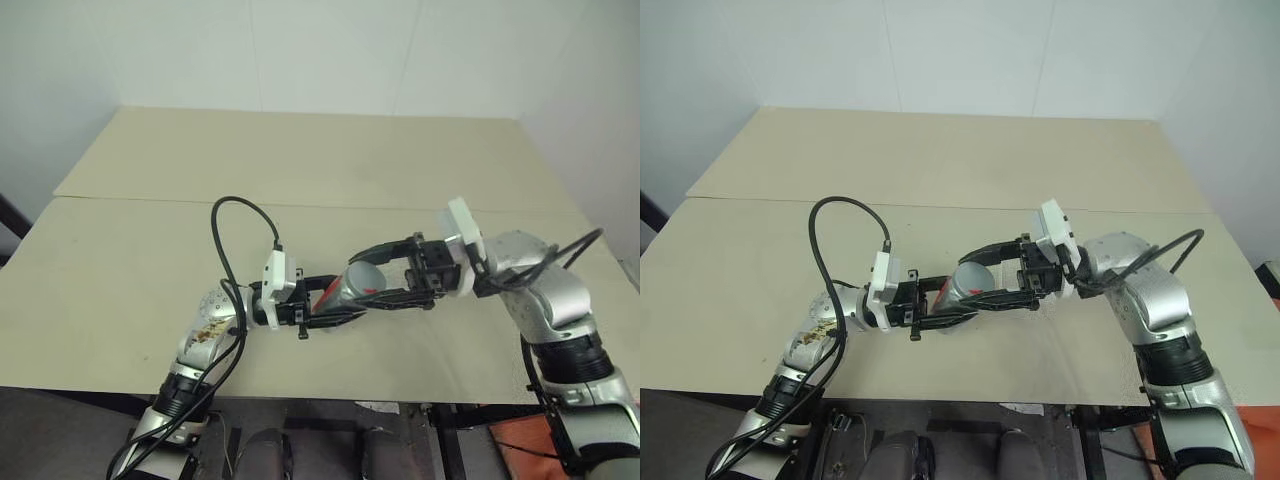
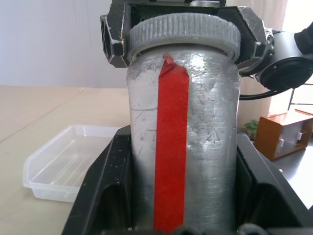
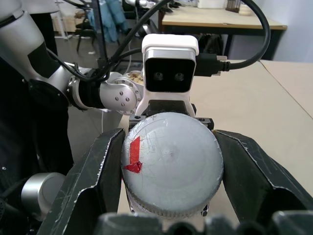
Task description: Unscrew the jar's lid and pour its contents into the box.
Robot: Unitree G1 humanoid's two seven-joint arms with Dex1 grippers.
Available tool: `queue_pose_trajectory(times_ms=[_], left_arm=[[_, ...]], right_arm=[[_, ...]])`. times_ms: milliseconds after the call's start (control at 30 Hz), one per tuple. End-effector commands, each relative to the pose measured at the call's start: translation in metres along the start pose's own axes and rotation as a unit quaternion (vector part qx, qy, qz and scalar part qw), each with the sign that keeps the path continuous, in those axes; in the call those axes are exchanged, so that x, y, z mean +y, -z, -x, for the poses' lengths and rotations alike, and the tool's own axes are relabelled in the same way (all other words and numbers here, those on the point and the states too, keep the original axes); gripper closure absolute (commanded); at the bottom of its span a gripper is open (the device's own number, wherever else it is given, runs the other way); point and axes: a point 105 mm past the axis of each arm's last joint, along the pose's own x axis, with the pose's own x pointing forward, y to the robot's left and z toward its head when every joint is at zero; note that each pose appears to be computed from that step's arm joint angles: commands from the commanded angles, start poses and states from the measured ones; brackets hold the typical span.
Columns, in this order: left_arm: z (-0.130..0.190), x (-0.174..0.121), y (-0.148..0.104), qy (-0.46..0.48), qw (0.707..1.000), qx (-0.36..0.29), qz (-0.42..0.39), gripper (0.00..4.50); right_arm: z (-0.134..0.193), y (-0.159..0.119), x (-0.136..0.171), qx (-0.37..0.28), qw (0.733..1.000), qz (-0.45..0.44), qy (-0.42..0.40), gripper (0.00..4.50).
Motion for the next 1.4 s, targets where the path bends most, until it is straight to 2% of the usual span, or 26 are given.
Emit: queue_pose_trajectory(times_ms=[33, 767, 1400], left_arm=[[-0.001, -0.001, -0.016, 0.006, 0.999, -0.025, -0.034, 2.46], [-0.012, 0.0, -0.002, 0.011, 0.999, -0.008, -0.03, 2.46], [-0.014, -0.002, 0.005, 0.006, 1.0, 0.0, -0.027, 2.46]], right_arm=[[0.006, -0.012, -0.009, -0.015, 0.999, 0.018, 0.024, 1.72], [-0.016, -0.024, 0.0, -0.025, 0.998, 0.062, -0.02, 1.72], [-0.028, -0.018, -0.01, 0.003, 0.996, 0.08, -0.041, 1.72]])
